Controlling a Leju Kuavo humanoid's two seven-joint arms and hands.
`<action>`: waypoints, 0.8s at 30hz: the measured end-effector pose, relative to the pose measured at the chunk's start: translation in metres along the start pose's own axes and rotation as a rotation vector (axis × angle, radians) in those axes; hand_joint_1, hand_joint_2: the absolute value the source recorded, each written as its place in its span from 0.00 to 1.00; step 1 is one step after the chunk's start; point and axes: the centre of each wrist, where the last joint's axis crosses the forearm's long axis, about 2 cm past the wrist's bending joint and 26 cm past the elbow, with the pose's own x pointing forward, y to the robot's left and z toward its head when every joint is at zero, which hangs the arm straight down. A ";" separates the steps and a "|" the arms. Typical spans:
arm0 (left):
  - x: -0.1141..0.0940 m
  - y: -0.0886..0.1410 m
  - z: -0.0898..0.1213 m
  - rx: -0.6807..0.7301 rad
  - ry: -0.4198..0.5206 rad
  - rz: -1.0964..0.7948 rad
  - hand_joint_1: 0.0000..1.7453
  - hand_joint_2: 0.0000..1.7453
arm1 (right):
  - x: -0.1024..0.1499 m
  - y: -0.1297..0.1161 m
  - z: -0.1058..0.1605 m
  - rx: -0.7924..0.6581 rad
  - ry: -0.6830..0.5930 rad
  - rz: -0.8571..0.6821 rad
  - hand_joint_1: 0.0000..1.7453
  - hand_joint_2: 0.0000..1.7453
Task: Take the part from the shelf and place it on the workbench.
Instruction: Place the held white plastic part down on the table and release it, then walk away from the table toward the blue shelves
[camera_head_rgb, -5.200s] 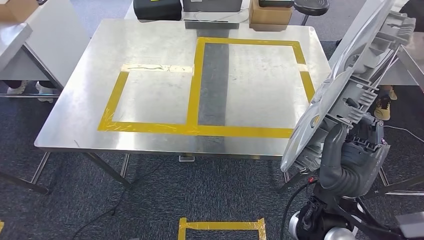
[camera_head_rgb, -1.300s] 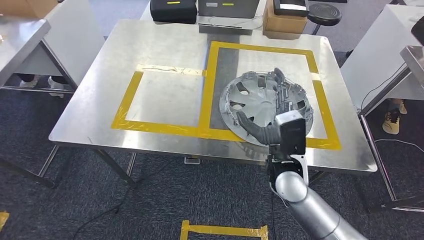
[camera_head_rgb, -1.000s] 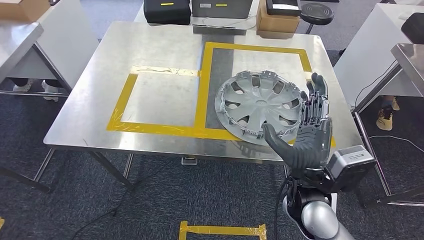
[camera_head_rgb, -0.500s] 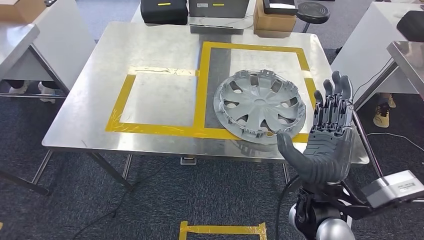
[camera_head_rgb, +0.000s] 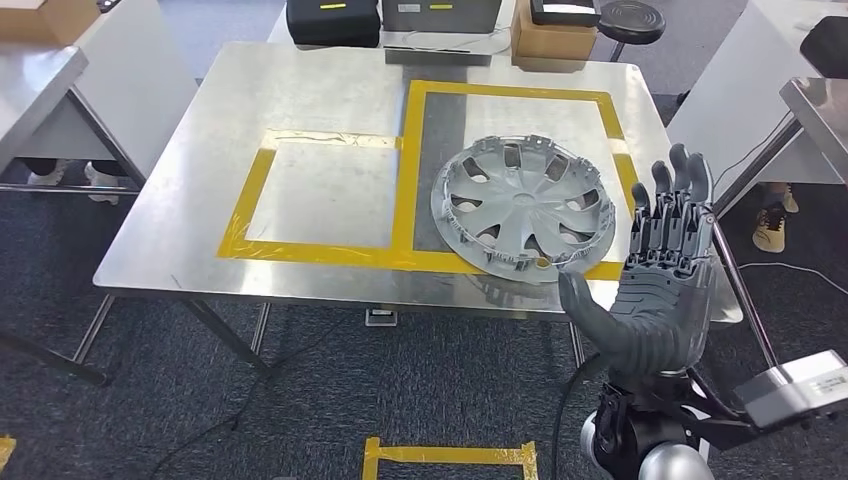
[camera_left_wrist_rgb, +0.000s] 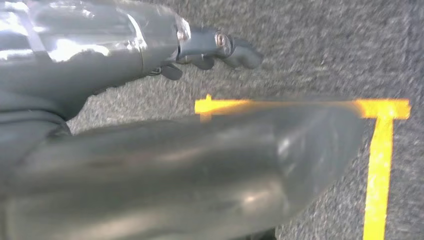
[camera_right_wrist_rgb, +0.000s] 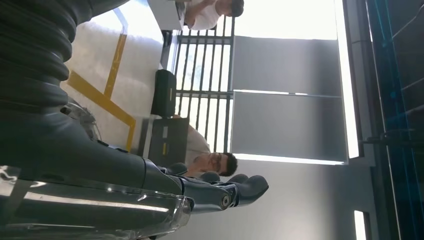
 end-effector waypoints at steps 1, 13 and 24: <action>0.000 -0.001 0.000 -0.002 0.004 -0.002 0.00 0.00 | 0.000 0.000 0.000 0.000 0.002 -0.001 0.00 1.00; 0.002 0.011 -0.002 0.021 0.027 -0.019 0.00 0.00 | -0.003 0.001 0.013 -0.017 0.030 -0.027 0.00 1.00; 0.004 0.014 -0.002 0.026 0.020 -0.018 0.00 0.00 | -0.003 0.001 0.015 -0.021 0.037 -0.029 0.00 1.00</action>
